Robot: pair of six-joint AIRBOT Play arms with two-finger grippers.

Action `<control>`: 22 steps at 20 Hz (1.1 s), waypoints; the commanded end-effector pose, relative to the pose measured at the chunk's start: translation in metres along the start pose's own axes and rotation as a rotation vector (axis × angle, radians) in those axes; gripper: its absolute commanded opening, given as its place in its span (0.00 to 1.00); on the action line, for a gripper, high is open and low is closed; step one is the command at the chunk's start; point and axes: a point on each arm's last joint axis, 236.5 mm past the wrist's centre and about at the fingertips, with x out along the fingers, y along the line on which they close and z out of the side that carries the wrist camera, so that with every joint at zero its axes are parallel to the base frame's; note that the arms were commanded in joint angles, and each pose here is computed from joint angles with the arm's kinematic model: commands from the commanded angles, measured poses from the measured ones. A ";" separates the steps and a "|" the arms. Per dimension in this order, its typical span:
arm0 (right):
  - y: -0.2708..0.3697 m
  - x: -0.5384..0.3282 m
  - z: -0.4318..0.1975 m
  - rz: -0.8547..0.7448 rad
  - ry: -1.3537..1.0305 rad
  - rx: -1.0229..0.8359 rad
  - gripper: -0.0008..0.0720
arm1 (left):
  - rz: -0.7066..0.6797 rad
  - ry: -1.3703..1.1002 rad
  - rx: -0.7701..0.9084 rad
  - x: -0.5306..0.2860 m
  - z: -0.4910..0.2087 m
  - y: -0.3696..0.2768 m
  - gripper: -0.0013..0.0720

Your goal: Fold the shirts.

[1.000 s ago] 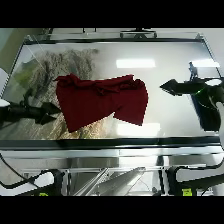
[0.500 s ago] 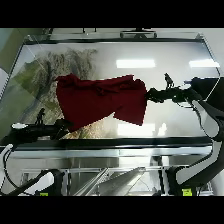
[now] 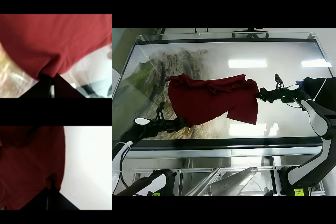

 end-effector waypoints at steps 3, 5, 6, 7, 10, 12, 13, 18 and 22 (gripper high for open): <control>0.053 -0.010 0.013 0.203 -0.051 -0.012 0.03 | -0.059 -0.071 0.127 -0.025 0.048 -0.048 0.04; 0.097 -0.042 0.031 0.334 -0.131 -0.060 0.03 | -0.099 -0.108 0.200 -0.051 0.065 -0.078 0.04; 0.123 -0.071 0.042 0.391 -0.188 -0.098 0.03 | -0.116 -0.152 0.243 -0.072 0.076 -0.096 0.04; 0.148 -0.104 0.052 0.435 -0.257 -0.147 0.03 | -0.131 -0.206 0.296 -0.098 0.086 -0.114 0.04; 0.242 -0.247 0.059 0.549 -0.535 -0.379 0.03 | -0.167 -0.411 0.507 -0.211 0.097 -0.189 0.05; 0.308 -0.343 0.027 0.569 -0.738 -0.585 0.03 | -0.203 -0.581 0.671 -0.296 0.080 -0.251 0.05; 0.336 -0.385 0.002 0.550 -0.842 -0.687 0.03 | -0.195 -0.673 0.751 -0.335 0.067 -0.278 0.05; 0.410 -0.519 -0.102 0.263 -1.362 -1.003 0.03 | 0.007 -1.056 1.052 -0.462 0.001 -0.364 0.05; 0.405 -0.519 -0.103 0.187 -1.376 -1.024 0.03 | 0.004 -0.976 1.079 -0.455 0.008 -0.363 0.05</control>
